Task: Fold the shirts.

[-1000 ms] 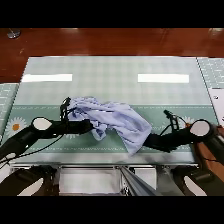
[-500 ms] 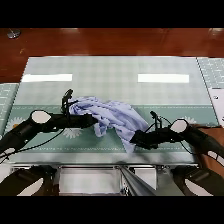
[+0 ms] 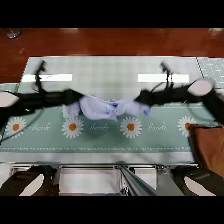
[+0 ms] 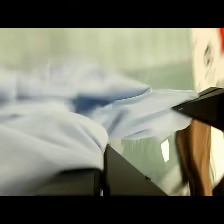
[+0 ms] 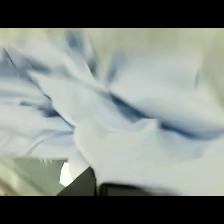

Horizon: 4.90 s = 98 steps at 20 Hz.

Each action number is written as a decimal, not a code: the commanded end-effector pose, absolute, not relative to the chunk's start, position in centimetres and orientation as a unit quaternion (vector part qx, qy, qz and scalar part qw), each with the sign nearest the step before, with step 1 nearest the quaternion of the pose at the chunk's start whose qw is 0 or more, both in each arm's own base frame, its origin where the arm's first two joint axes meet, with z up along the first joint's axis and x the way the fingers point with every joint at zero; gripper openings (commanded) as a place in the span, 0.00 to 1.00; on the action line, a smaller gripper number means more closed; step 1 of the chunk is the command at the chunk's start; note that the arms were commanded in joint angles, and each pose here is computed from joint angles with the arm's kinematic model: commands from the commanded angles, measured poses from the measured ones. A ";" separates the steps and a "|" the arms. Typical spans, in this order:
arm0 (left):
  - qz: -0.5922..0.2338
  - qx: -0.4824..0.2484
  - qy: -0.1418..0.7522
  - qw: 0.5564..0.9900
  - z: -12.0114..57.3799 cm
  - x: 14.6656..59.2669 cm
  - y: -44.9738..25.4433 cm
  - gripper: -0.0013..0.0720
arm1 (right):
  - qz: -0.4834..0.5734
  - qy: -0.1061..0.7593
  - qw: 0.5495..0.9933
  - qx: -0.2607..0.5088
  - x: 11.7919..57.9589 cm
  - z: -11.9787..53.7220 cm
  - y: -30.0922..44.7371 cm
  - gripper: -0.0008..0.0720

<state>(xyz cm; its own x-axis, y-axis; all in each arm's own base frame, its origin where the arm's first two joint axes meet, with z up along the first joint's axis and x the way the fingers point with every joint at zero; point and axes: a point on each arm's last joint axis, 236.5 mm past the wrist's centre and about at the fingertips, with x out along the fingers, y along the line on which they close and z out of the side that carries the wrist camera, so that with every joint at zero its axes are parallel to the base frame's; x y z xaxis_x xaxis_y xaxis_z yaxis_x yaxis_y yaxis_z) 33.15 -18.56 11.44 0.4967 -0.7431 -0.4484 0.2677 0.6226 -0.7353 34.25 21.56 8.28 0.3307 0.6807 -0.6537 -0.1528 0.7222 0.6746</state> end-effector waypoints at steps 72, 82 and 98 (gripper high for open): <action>-0.004 -0.500 0.512 0.698 -10.6 27.2 -3.1 0.97 | 0.144 0.544 0.726 0.396 33.1 -1.3 5.4 0.87; -0.062 -0.474 0.507 0.718 -7.9 28.9 -3.6 0.04 | -0.048 0.569 0.706 0.419 33.7 -8.2 -1.8 0.87; -0.098 -0.471 0.483 0.731 -4.5 30.9 -3.6 0.04 | 0.125 0.622 0.703 0.321 42.3 -6.5 9.0 0.05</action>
